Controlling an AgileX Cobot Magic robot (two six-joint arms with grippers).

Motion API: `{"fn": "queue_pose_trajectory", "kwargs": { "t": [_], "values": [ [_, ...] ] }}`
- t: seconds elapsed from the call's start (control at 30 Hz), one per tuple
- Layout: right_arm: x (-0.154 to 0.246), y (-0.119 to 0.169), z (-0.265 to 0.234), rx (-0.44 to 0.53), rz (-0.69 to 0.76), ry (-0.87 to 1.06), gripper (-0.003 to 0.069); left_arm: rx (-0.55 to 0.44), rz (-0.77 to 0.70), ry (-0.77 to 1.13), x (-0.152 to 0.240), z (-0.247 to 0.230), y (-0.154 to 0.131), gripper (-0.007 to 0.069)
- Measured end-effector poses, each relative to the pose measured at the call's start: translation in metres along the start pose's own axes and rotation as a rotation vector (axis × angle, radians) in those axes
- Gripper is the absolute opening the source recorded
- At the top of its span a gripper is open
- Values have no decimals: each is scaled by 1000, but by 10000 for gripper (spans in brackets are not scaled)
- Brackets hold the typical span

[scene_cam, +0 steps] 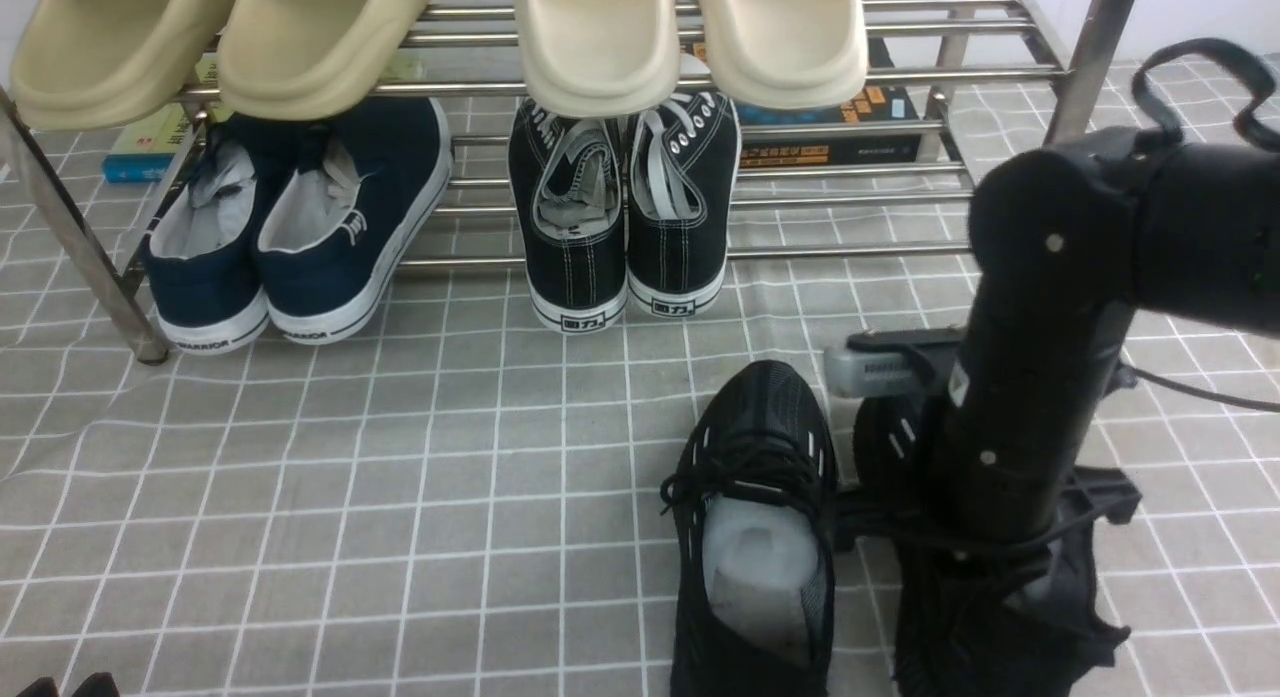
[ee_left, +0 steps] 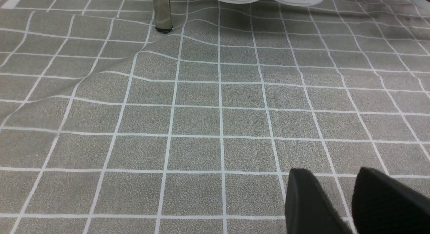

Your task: Take the shoes off the shelf with your hand from the grey coffee tablecloth.

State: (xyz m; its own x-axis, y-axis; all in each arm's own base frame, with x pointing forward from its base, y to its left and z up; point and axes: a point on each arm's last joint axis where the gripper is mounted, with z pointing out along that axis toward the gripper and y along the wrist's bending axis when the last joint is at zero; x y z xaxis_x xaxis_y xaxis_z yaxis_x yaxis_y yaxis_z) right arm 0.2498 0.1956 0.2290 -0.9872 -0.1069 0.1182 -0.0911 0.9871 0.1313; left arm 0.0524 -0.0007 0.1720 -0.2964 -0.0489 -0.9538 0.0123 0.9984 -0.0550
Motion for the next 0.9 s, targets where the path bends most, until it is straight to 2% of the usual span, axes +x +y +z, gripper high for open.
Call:
{"fn": "queue_pose_trajectory", "kwargs": {
  "t": [0.07, 0.33, 0.47, 0.57, 0.67, 0.7, 0.77, 0.83, 0.9],
  "values": [
    [3, 5, 2, 10, -13, -1, 62, 0, 0, 0, 0, 0, 0, 240],
    [5, 16, 3, 30, -47, -16, 365, 0, 0, 0, 0, 0, 0, 240],
    [2, 19, -9, 22, -118, -56, 402, 0, 0, 0, 0, 0, 0, 240],
    [6, 22, -31, -20, -170, -119, 357, 0, 0, 0, 0, 0, 0, 240],
    [23, 18, -63, -69, -205, -208, 235, 0, 0, 0, 0, 0, 0, 240],
    [24, 17, -65, -71, -209, -214, 225, 0, 0, 0, 0, 0, 0, 240],
    [46, 10, -97, -115, -251, -305, 109, 0, 0, 0, 0, 0, 0, 240],
    [62, 4, -117, -144, -283, -370, 30, 0, 1, 0, 0, 0, 0, 240],
    [81, -5, -137, -171, -300, -441, -10, 0, 1, 0, 0, 0, 0, 240]
  ]
}}
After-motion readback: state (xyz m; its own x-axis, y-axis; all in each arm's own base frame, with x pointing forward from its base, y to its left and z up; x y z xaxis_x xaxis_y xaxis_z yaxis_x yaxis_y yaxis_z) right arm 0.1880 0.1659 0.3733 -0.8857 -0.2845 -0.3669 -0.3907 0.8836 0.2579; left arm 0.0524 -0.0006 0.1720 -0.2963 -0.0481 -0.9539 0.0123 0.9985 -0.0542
